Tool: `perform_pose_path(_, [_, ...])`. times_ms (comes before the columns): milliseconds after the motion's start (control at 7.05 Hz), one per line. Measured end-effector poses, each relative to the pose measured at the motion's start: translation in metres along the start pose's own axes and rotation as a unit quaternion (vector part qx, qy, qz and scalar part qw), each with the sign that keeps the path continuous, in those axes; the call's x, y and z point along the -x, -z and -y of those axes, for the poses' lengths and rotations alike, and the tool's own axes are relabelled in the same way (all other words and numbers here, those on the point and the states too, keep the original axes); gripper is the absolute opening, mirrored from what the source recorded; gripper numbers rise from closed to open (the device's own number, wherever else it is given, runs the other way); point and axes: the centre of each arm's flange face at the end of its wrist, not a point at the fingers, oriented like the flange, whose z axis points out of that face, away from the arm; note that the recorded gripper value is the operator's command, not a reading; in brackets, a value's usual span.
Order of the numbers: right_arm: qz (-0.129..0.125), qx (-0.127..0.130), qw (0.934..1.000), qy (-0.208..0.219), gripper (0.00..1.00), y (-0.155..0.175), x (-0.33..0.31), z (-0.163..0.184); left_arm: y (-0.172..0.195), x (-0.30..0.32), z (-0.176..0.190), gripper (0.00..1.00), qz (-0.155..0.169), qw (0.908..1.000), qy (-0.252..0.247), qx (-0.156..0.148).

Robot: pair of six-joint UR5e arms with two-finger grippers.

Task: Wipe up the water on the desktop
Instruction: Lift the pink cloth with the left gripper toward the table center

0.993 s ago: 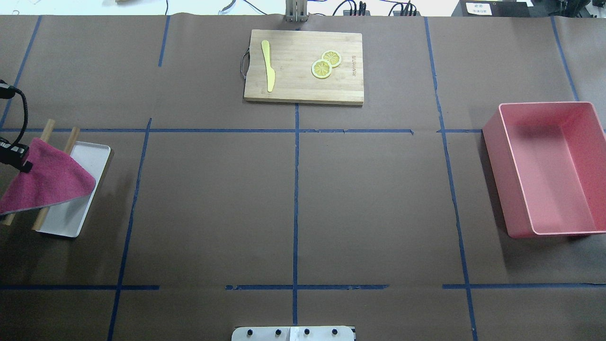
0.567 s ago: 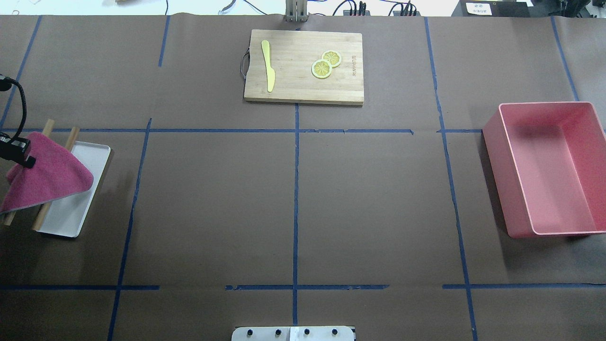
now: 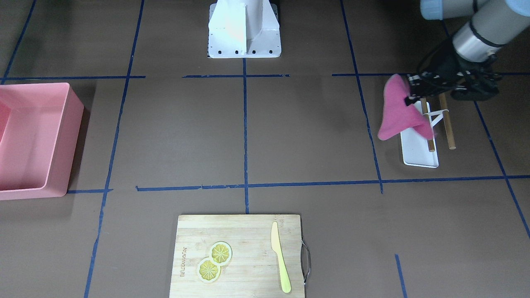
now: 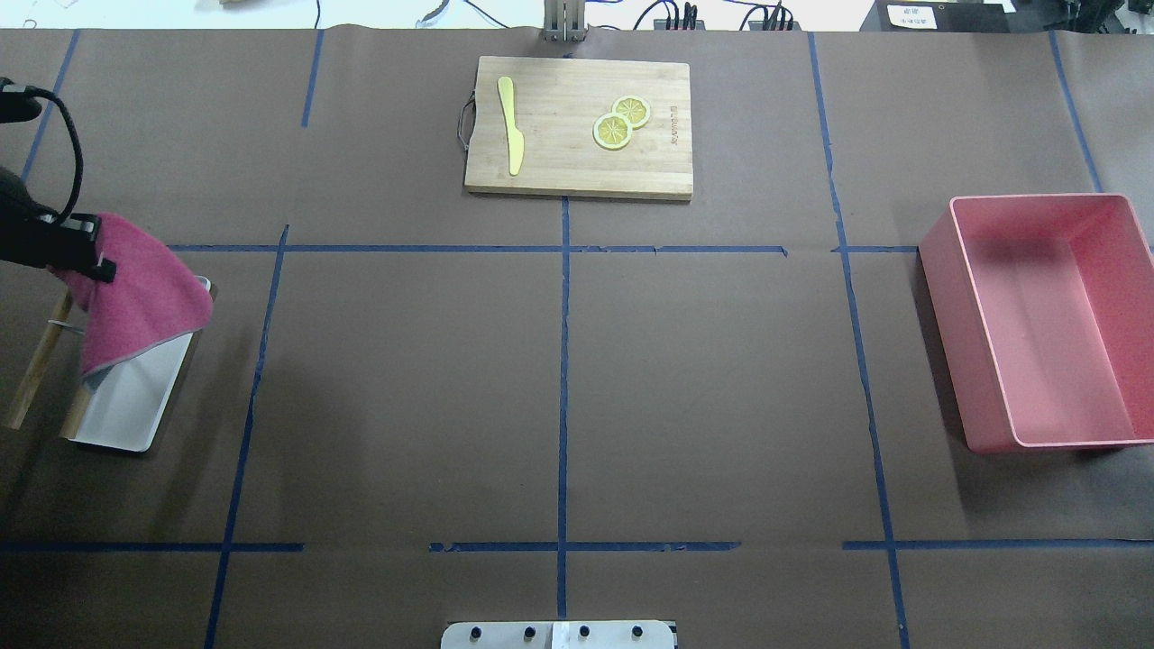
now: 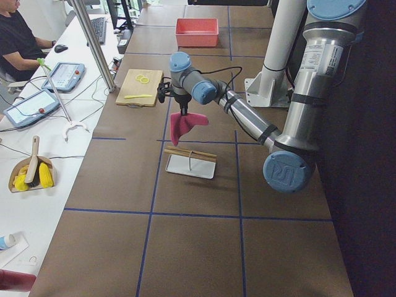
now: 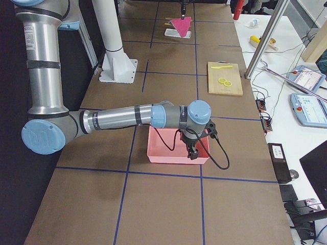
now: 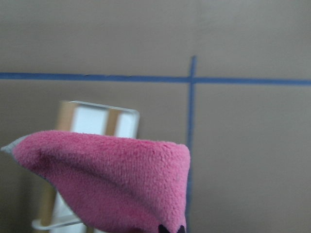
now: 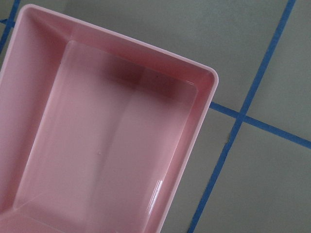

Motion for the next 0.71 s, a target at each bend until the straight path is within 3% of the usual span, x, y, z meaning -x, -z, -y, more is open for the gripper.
perform_pose_path(426, [0.028,-0.006,0.9995,0.014,1.0,-0.003,0.018,0.007,-0.032,-0.14,-0.049,0.0,-0.038,0.9972,0.06,0.023])
perform_pose_path(709, [0.04,-0.012,0.999,0.016,1.0,0.001,0.079,0.029,-0.046,-0.208,-0.061,0.0,-0.05,0.9859,0.159,0.015])
